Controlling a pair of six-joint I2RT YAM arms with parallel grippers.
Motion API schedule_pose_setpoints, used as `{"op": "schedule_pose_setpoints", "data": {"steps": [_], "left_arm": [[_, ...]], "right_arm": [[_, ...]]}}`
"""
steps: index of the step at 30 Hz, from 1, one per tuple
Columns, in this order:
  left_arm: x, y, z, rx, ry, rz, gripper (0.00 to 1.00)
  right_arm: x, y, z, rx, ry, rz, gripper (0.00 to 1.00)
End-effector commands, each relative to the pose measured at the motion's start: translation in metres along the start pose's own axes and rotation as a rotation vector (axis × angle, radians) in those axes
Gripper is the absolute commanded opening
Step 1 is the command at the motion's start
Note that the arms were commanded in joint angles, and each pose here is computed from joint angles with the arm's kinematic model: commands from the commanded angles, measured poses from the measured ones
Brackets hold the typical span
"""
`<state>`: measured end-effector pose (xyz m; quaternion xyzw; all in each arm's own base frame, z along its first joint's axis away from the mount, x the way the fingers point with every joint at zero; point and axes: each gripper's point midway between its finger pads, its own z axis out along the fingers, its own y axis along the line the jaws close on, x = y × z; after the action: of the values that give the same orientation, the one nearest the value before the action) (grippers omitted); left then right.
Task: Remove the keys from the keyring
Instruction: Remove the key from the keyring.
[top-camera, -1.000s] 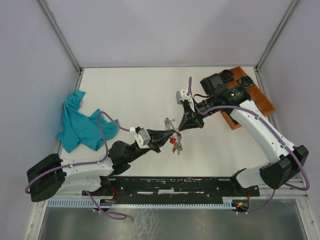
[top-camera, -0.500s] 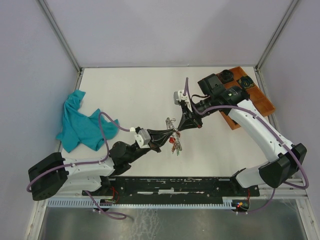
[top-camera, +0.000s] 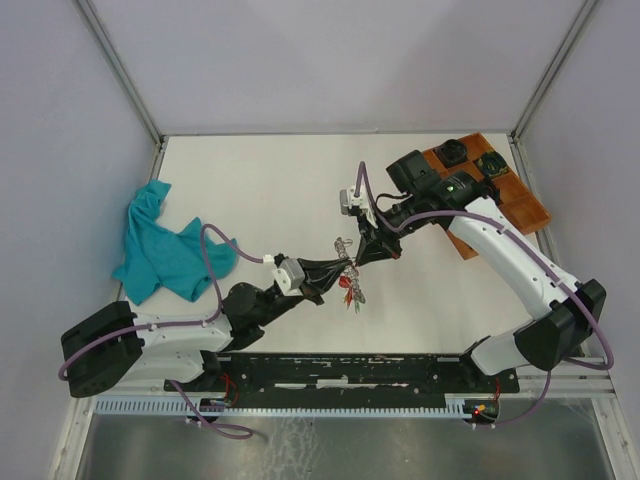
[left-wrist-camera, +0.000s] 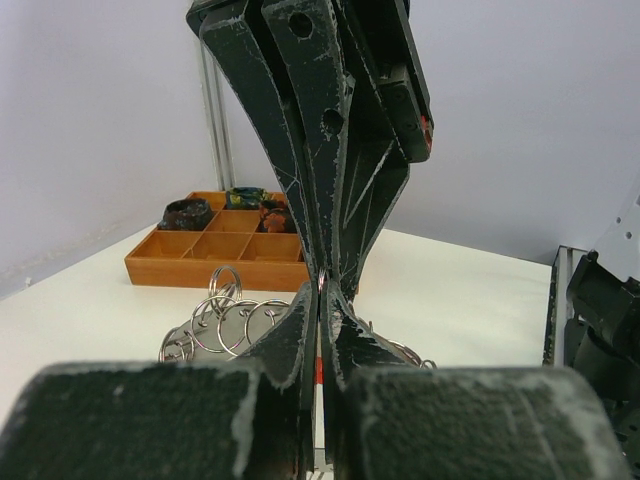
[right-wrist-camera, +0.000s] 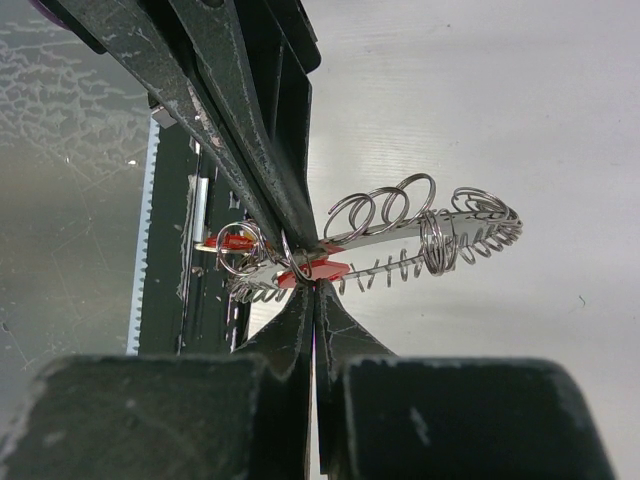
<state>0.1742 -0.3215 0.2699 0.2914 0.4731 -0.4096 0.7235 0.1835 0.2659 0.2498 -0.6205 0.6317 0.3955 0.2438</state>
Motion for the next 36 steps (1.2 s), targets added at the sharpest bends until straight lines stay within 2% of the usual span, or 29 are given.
{"op": "schedule_pose_setpoints", "data": {"steps": [1, 5, 10, 16, 19, 23, 24, 27, 30, 33, 36], "left_arm": [[-0.038, 0.004, 0.007, -0.023, -0.148, -0.026, 0.03], [-0.034, 0.004, 0.006, -0.028, -0.140, -0.029, 0.03], [-0.030, 0.007, 0.005, -0.047, -0.147, -0.051, 0.03], [-0.031, 0.010, 0.000, -0.067, -0.183, -0.080, 0.03], [-0.031, 0.010, -0.001, -0.071, -0.186, -0.088, 0.03], [-0.026, 0.009, -0.002, -0.068, -0.171, -0.091, 0.03], [-0.026, 0.009, -0.002, -0.067, -0.168, -0.092, 0.03], [-0.026, 0.006, -0.003, -0.053, -0.165, -0.100, 0.03], [-0.028, 0.004, -0.004, -0.039, -0.168, -0.113, 0.03], [-0.031, -0.001, -0.004, -0.016, -0.173, -0.133, 0.03], [-0.036, -0.006, -0.005, 0.011, -0.183, -0.145, 0.03]], "right_arm": [[-0.007, 0.004, -0.002, 0.002, 0.014, -0.010, 0.01], [-0.008, 0.002, -0.004, 0.027, 0.017, -0.012, 0.01], [-0.001, 0.003, 0.007, -0.022, 0.032, 0.035, 0.01], [0.003, 0.000, 0.017, -0.054, -0.002, 0.092, 0.01], [-0.003, 0.001, 0.012, -0.086, -0.064, 0.127, 0.01], [-0.007, 0.004, 0.006, -0.102, -0.107, 0.112, 0.01], [-0.009, 0.005, 0.003, -0.108, -0.116, 0.102, 0.04], [-0.010, 0.009, 0.000, -0.112, -0.137, 0.071, 0.29], [-0.012, 0.007, -0.009, -0.087, -0.161, 0.041, 0.46], [-0.016, 0.008, -0.017, -0.062, -0.196, -0.008, 0.58], [-0.022, 0.015, -0.020, -0.065, -0.249, -0.113, 0.60]]}}
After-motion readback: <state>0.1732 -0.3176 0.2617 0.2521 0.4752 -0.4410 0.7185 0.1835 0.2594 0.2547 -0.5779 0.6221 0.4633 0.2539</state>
